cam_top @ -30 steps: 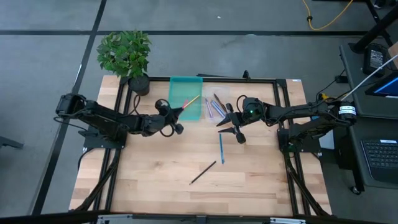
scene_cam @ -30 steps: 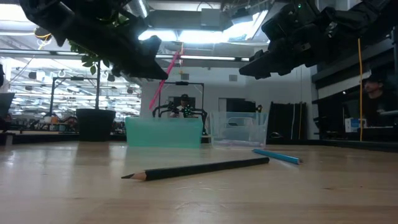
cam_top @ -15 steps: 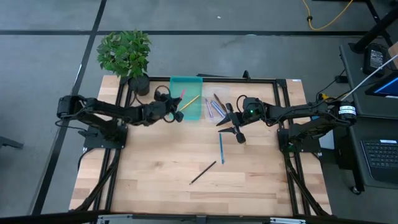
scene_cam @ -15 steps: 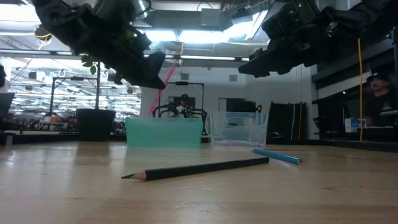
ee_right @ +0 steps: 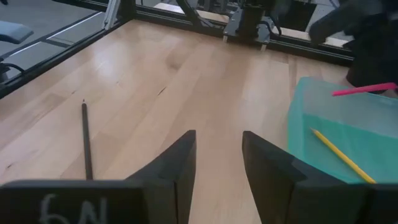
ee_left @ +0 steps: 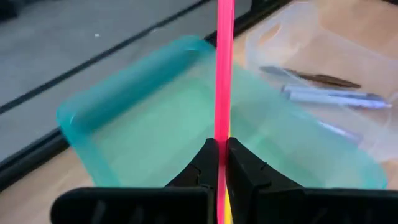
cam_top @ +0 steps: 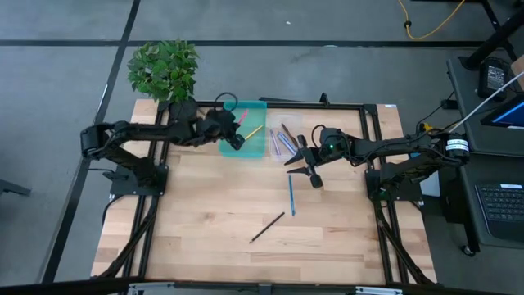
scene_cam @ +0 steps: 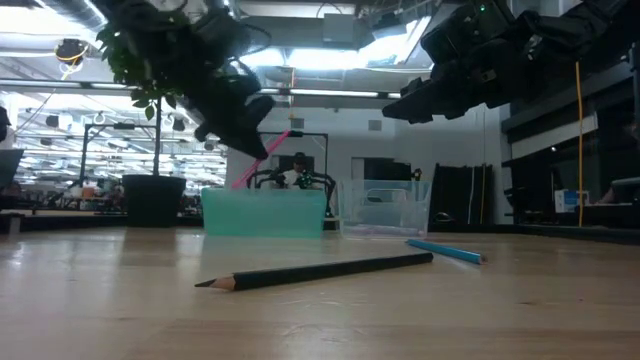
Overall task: Sort pens & pencils
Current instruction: Put the pink pencil into the blue bin, then put the blue pencil into the blue bin
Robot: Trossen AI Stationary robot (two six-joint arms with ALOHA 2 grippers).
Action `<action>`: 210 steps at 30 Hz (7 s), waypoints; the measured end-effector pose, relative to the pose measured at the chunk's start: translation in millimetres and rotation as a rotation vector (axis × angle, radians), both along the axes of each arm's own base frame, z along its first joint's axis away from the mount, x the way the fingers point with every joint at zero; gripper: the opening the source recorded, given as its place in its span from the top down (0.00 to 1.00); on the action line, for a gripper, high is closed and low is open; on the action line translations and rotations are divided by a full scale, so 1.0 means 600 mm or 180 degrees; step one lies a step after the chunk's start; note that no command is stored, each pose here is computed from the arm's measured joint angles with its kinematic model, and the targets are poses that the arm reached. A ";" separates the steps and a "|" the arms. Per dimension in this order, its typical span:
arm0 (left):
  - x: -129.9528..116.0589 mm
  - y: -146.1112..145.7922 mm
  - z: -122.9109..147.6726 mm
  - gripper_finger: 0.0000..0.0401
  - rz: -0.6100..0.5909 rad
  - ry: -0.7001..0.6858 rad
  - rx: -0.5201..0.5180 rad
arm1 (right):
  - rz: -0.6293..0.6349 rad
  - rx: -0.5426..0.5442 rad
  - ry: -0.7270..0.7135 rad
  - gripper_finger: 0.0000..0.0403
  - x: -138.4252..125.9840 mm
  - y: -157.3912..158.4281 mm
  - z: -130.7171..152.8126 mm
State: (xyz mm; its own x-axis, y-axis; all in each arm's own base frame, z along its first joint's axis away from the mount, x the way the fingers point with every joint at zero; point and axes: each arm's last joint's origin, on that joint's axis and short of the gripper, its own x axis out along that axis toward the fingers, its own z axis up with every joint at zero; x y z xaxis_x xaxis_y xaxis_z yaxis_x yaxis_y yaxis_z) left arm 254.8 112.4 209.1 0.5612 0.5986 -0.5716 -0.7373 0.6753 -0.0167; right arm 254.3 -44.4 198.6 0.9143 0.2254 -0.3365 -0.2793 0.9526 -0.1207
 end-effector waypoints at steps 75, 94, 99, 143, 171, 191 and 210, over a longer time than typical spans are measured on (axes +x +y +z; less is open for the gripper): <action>-0.067 -0.253 0.016 0.82 -0.2575 -0.1212 0.0851 | -0.0954 0.0521 0.0182 0.67 -0.008 0.040 0.024; -0.117 -0.302 -0.042 0.82 -0.2891 -0.1333 0.0862 | -0.2259 0.1628 0.0973 0.67 0.009 0.169 -0.003; -0.118 -0.306 -0.043 0.82 -0.2997 -0.1326 0.0831 | -0.2424 0.1747 0.1329 0.67 0.041 0.204 -0.028; -0.132 -0.326 -0.069 0.82 -0.3400 -0.0857 0.0696 | -0.4119 0.1788 0.3097 0.67 0.167 0.196 -0.053; -0.133 -0.325 -0.071 0.82 -0.3402 -0.0807 0.0684 | -0.4339 0.1741 0.3302 0.67 0.182 0.201 -0.121; -0.133 -0.325 -0.071 0.82 -0.3369 -0.0821 0.0613 | -0.4356 0.1763 0.3381 0.67 0.183 0.202 -0.133; -0.133 -0.325 -0.071 0.82 -0.3367 -0.0822 0.0609 | -0.4303 0.1776 0.3352 0.94 0.185 0.203 -0.133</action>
